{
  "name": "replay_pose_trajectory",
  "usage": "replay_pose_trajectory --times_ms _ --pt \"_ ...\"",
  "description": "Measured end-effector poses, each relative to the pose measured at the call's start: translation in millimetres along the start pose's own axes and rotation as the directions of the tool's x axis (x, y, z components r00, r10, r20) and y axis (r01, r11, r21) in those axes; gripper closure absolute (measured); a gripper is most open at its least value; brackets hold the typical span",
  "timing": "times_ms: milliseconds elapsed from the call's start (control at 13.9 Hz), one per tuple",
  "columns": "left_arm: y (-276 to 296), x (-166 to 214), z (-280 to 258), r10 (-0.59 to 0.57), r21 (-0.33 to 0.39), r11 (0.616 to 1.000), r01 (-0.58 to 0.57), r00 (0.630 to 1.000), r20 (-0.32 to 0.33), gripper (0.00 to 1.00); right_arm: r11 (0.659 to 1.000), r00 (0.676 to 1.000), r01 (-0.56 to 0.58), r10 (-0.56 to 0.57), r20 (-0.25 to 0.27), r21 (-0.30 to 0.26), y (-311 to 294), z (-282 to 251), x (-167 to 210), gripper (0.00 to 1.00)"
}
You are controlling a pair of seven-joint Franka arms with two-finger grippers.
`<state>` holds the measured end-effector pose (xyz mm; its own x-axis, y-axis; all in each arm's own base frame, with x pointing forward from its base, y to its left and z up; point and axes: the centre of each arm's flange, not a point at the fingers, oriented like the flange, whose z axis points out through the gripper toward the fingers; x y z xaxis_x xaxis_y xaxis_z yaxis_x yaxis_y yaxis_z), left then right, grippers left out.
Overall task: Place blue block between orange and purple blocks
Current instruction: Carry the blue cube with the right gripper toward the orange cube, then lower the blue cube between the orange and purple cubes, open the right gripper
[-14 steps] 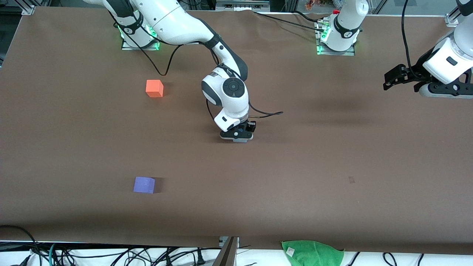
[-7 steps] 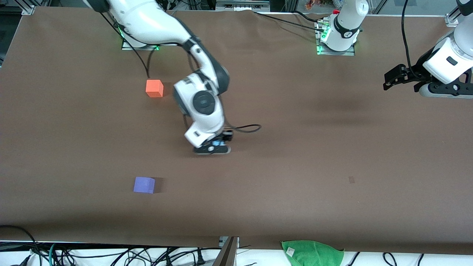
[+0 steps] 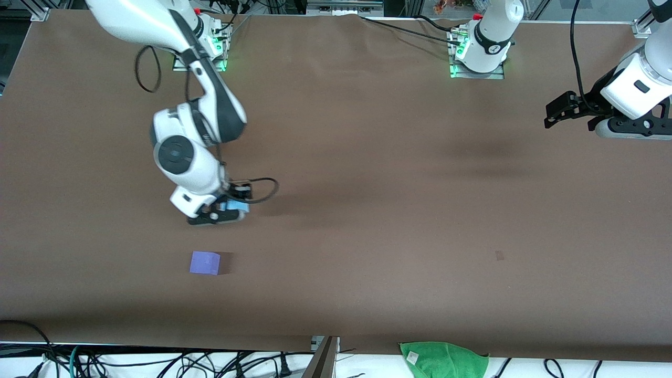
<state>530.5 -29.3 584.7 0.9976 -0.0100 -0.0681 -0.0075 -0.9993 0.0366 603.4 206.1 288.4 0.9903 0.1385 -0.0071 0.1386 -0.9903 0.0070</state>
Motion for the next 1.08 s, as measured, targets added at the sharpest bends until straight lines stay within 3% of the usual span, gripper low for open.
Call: replay_pose_trajectory --times_ms 215,359,1076 --pt "0.0 0.0 0.0 0.000 0.000 1.000 0.000 1.000 0.000 0.00 1.000 0.998 -0.023 0.023 -0.061 0.010 44.2 55.0 -53.2 0.41" --pt "0.0 0.1 0.0 0.000 0.000 1.000 0.000 1.000 0.000 0.00 0.999 0.998 -0.032 0.033 -0.061 0.009 51.2 75.9 -71.1 0.41" --pt "0.1 0.1 0.0 0.000 0.000 1.000 0.000 1.000 0.000 0.00 0.993 0.992 -0.108 0.111 -0.054 0.041 62.3 84.2 -72.8 0.41"
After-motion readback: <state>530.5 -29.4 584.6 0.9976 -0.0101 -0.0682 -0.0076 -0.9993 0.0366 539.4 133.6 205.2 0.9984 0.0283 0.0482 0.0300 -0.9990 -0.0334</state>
